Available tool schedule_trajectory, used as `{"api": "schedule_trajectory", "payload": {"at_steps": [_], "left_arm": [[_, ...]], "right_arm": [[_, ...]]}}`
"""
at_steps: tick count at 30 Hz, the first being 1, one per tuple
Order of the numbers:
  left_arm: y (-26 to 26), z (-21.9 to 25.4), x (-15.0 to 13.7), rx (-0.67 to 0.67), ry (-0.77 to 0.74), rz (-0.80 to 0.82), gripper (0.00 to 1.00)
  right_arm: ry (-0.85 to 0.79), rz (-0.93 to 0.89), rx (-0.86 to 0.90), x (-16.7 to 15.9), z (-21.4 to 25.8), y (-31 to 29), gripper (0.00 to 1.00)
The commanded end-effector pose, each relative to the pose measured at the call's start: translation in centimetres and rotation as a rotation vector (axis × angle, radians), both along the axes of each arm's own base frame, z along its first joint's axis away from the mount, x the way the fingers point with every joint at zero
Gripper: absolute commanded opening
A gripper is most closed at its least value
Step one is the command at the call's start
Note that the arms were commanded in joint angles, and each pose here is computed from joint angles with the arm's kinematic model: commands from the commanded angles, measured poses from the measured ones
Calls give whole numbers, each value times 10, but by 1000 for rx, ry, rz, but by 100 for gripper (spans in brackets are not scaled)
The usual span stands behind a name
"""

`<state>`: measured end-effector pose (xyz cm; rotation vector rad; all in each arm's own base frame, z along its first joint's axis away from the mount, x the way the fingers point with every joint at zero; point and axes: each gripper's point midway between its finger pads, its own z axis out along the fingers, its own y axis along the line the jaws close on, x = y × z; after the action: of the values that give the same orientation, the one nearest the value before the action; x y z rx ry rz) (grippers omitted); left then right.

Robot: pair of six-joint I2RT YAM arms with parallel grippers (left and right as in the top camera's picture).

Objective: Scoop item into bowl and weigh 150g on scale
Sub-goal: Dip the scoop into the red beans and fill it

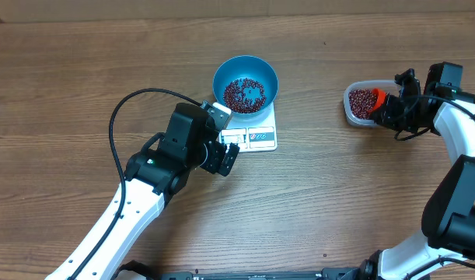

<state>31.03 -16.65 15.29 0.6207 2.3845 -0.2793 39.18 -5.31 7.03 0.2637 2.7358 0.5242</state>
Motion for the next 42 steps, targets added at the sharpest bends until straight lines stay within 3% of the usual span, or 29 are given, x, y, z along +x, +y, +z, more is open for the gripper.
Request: {"api": "schedule_trajectory", "payload": {"at_steps": [1,20,42], "left_arm": [[2,-3,1,9,2,5,100],[2,-3,1,9,2,5,99],[2,-3,1,9,2,5,100]], "right_arm": [[44,35,34,-7,-12,11,4],[22,87,208,-6,-5,43,4],[-41,-61,375,-3,14,6,4]]}}
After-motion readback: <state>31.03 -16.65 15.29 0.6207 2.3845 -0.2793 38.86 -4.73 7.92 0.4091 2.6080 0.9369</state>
